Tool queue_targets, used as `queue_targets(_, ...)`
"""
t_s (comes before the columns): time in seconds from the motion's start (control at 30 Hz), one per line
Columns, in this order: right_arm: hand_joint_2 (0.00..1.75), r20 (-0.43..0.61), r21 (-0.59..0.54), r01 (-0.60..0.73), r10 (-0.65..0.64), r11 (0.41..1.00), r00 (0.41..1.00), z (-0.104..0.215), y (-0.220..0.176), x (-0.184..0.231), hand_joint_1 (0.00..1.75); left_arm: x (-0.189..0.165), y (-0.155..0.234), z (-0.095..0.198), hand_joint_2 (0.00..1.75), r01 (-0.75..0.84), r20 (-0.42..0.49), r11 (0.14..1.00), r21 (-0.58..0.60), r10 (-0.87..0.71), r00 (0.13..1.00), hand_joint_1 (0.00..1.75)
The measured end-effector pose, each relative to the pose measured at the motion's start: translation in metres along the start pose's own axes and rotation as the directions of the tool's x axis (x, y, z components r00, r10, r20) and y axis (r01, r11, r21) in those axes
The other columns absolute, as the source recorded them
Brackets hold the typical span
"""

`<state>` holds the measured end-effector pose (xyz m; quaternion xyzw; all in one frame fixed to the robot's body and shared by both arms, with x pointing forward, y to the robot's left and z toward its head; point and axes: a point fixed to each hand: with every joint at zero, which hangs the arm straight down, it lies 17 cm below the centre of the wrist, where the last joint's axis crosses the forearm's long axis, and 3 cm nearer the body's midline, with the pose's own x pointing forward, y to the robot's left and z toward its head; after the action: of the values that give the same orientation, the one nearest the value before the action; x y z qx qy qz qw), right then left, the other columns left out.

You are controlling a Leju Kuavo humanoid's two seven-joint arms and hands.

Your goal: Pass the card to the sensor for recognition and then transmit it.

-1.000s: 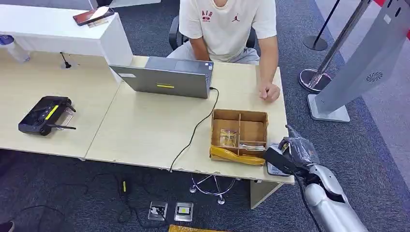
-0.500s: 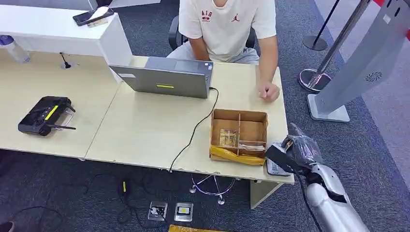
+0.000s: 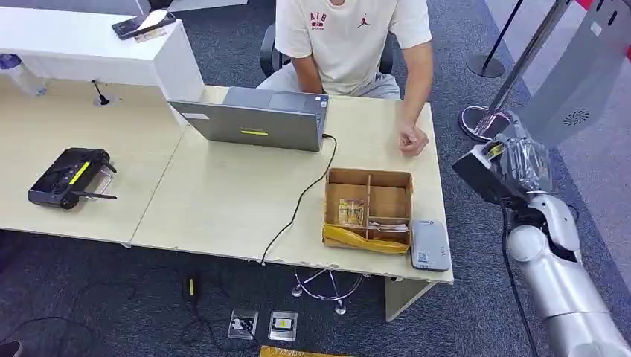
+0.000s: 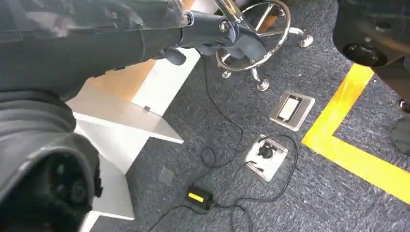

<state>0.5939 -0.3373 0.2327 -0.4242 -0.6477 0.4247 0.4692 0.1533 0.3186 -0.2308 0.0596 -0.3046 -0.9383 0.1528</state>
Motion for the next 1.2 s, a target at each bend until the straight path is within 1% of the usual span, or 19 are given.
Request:
queue_targets(0.13,1.75,0.046,-0.079,-0.041,0.045,0.996,0.998,-0.023,-0.047,0.011,1.75,-0.001,0.002,0.000,0.00,0.009,0.006,1.000,0.008,-0.009,1.000,0.00)
queue_targets(0.27,1.75,0.065,-0.114,-0.059,0.066,0.992,0.996,-0.038,-0.066,0.016,1.75,-0.002,0.004,0.000,0.00,0.016,0.016,1.000,0.009,-0.017,1.000,0.00)
queue_targets(0.4,1.75,0.070,-0.106,-0.065,0.073,0.992,0.995,-0.046,-0.063,0.019,1.75,-0.005,0.007,-0.001,0.00,0.024,0.025,1.000,0.014,-0.024,0.999,0.00)
queue_targets(0.5,1.75,0.045,-0.085,-0.062,0.066,0.994,0.997,-0.056,-0.061,0.015,1.75,-0.012,0.013,-0.001,0.00,0.035,0.020,0.999,0.026,-0.035,0.999,0.00)
queue_targets(0.8,1.75,-0.009,-0.016,-0.039,0.039,0.999,0.999,-0.056,-0.032,0.002,1.75,-0.018,0.017,0.000,0.00,0.046,0.013,0.998,0.044,-0.047,0.999,0.00)
queue_targets(0.83,1.75,-0.016,-0.011,-0.033,0.033,0.999,0.999,-0.055,-0.028,0.001,1.68,-0.018,0.017,0.000,0.00,0.048,0.013,0.998,0.046,-0.048,0.999,0.00)
queue_targets(0.87,1.75,-0.023,-0.006,-0.027,0.027,1.000,0.999,-0.054,-0.023,-0.001,0.26,-0.019,0.017,0.001,0.00,0.049,0.012,0.998,0.048,-0.050,0.999,0.00)
queue_targets(0.9,1.75,-0.028,-0.001,-0.023,0.023,1.000,0.999,-0.053,-0.019,-0.002,0.00,-0.020,0.016,0.002,0.00,0.051,0.011,0.998,0.047,-0.051,0.999,0.00)
queue_targets(1.1,1.75,-0.058,0.010,-0.013,0.013,1.000,0.998,-0.046,0.000,-0.007,0.00,-0.022,0.012,0.005,0.00,0.049,0.008,0.998,0.041,-0.049,0.999,0.00)
queue_targets(1.2,1.75,-0.069,0.014,0.014,-0.013,1.000,0.998,-0.044,0.005,-0.008,0.00,-0.022,0.011,0.006,0.00,0.050,0.008,0.998,0.039,-0.050,0.999,0.00)
